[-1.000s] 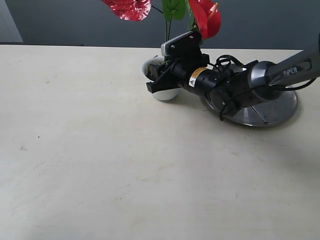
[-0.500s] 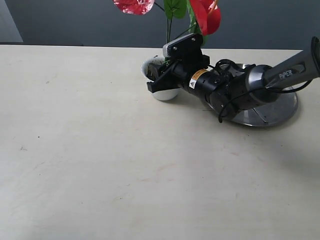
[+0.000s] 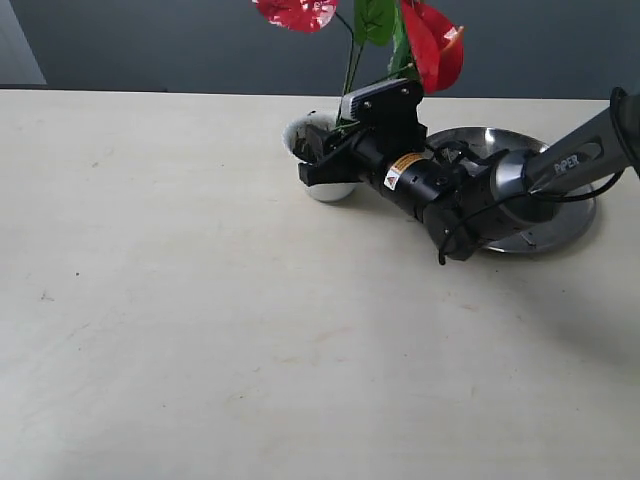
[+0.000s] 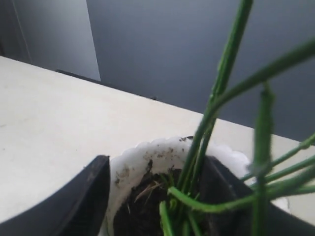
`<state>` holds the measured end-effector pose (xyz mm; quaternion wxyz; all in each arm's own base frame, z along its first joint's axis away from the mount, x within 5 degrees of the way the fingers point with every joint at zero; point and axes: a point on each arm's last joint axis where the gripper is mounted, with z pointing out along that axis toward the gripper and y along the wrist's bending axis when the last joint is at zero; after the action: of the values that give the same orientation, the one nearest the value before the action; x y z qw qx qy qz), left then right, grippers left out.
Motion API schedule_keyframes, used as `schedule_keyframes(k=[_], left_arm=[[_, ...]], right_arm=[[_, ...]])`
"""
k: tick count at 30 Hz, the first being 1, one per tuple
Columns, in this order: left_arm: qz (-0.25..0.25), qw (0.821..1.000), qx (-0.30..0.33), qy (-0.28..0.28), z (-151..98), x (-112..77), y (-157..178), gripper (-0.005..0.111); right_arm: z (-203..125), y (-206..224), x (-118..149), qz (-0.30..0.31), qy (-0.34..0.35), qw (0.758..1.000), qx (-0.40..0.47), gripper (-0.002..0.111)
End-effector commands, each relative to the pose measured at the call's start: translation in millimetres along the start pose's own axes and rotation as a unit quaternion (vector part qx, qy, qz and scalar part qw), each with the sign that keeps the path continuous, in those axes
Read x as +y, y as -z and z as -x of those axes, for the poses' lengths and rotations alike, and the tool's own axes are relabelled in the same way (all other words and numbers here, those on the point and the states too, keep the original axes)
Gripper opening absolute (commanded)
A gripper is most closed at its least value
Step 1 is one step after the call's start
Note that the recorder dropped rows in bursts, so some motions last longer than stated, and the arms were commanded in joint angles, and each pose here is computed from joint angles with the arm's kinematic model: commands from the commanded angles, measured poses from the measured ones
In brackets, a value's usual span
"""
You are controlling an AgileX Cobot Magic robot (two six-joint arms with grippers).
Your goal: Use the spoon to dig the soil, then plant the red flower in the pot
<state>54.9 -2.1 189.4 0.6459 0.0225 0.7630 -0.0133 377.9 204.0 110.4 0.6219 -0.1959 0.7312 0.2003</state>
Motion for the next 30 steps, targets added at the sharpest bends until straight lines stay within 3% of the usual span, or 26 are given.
schedule_keyframes(k=[1, 16, 24, 30], left_arm=[[-0.003, 1.0, -0.003, 0.001, 2, -0.4, 0, 0.002], [-0.003, 1.0, -0.003, 0.001, 2, -0.4, 0, 0.002], [-0.003, 1.0, -0.003, 0.001, 2, -0.4, 0, 0.002], [-0.003, 1.0, -0.003, 0.001, 2, -0.4, 0, 0.002]], right_arm=[[9, 2, 8, 0.036, -0.001, 0.998, -0.055, 0.053], [-3, 10, 10, 0.044, -0.016, 0.998, -0.033, 0.053], [-4, 25, 6, 0.02, -0.025, 0.996, -0.088, 0.053], [-4, 25, 13, 0.06, -0.017, 0.994, -0.087, 0.053]])
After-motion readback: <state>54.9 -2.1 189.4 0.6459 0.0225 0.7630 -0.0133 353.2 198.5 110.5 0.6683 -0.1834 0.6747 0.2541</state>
